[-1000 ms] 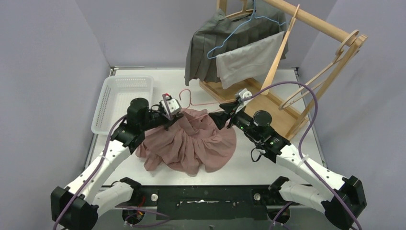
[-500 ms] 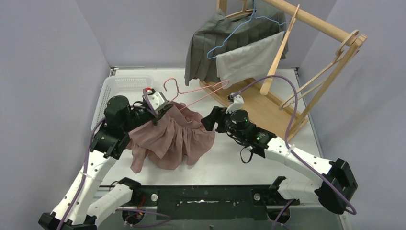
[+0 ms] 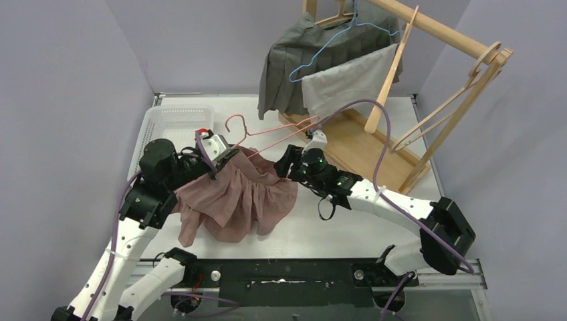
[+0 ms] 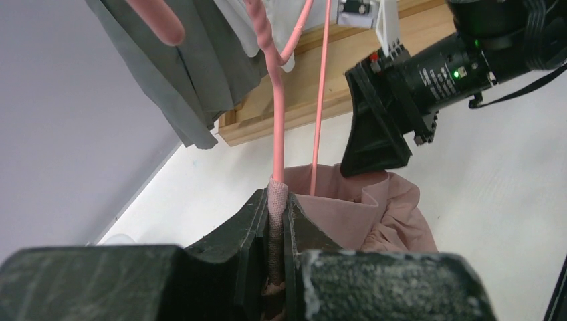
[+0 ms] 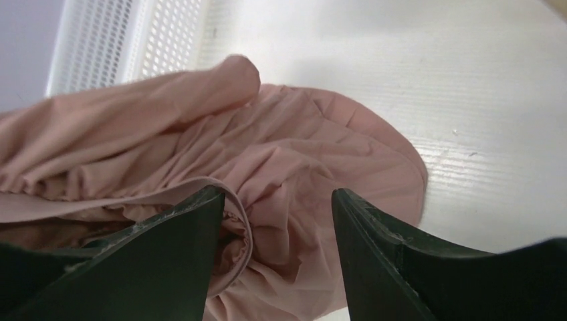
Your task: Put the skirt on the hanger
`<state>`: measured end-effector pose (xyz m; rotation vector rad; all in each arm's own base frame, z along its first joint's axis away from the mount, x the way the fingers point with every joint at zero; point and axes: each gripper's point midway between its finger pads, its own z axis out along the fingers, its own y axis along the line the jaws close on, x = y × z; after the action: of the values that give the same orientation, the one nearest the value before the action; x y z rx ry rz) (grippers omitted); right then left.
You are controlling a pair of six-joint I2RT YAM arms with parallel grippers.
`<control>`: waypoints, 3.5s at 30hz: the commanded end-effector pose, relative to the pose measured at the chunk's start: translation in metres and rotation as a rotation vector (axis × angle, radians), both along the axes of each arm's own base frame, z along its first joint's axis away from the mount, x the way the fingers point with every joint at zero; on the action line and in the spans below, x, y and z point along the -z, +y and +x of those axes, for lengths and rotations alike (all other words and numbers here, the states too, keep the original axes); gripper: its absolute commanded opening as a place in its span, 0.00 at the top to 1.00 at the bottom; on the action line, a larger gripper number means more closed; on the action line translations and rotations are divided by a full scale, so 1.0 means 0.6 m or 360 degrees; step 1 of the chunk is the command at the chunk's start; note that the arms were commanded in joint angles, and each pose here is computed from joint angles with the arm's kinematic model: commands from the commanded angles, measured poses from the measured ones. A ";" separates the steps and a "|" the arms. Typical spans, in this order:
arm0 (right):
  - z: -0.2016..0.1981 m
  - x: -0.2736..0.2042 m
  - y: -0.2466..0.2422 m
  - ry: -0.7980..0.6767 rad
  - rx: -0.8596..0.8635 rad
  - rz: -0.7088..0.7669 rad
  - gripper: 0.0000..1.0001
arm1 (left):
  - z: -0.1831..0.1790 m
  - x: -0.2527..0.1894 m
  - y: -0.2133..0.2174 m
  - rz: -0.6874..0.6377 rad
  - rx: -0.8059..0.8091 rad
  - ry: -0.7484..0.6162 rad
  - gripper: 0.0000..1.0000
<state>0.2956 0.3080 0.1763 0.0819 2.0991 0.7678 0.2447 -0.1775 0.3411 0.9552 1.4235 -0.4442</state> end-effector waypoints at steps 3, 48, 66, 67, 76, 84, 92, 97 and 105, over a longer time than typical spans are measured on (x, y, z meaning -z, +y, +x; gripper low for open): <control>-0.016 -0.015 0.048 -0.0072 -0.0178 0.0011 0.40 | -0.001 -0.058 0.010 -0.0061 -0.0040 -0.0164 1.00; -0.044 -0.173 -0.028 -0.0568 -0.0468 -0.0137 0.71 | -0.020 0.103 0.007 0.0512 0.0277 0.0063 1.00; -0.123 -0.157 0.026 -0.1092 -0.1413 -0.0515 0.40 | -0.055 0.107 -0.017 0.0344 0.0426 0.0064 1.00; -0.120 -0.158 0.031 -0.1108 -0.1453 -0.0543 0.40 | -0.058 0.106 -0.018 0.0343 0.0439 0.0059 1.00; -0.138 -0.171 0.066 -0.1122 -0.1807 -0.0566 0.84 | -0.094 0.079 -0.025 0.0225 0.0538 0.0046 1.00; -0.185 -0.256 0.005 -0.1216 -0.1758 -0.0507 1.00 | -0.094 0.033 -0.007 0.0005 0.0326 0.0135 0.86; -0.200 -0.290 -0.072 -0.1099 -0.1616 -0.0616 1.00 | -0.092 0.024 0.004 -0.0061 0.0224 0.0172 0.82; -0.192 -0.316 -0.065 -0.1033 -0.1532 -0.0545 1.00 | -0.070 -0.048 -0.004 -0.0295 0.0170 0.0028 0.52; -0.108 -0.343 -0.077 -0.0844 -0.0979 -0.0578 1.00 | -0.001 -0.124 0.046 -0.0592 -0.0295 -0.0030 0.19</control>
<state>0.1980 0.2688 0.3367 -1.1976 1.7193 0.7432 0.2203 -0.1737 0.3641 0.7781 1.3946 -0.6244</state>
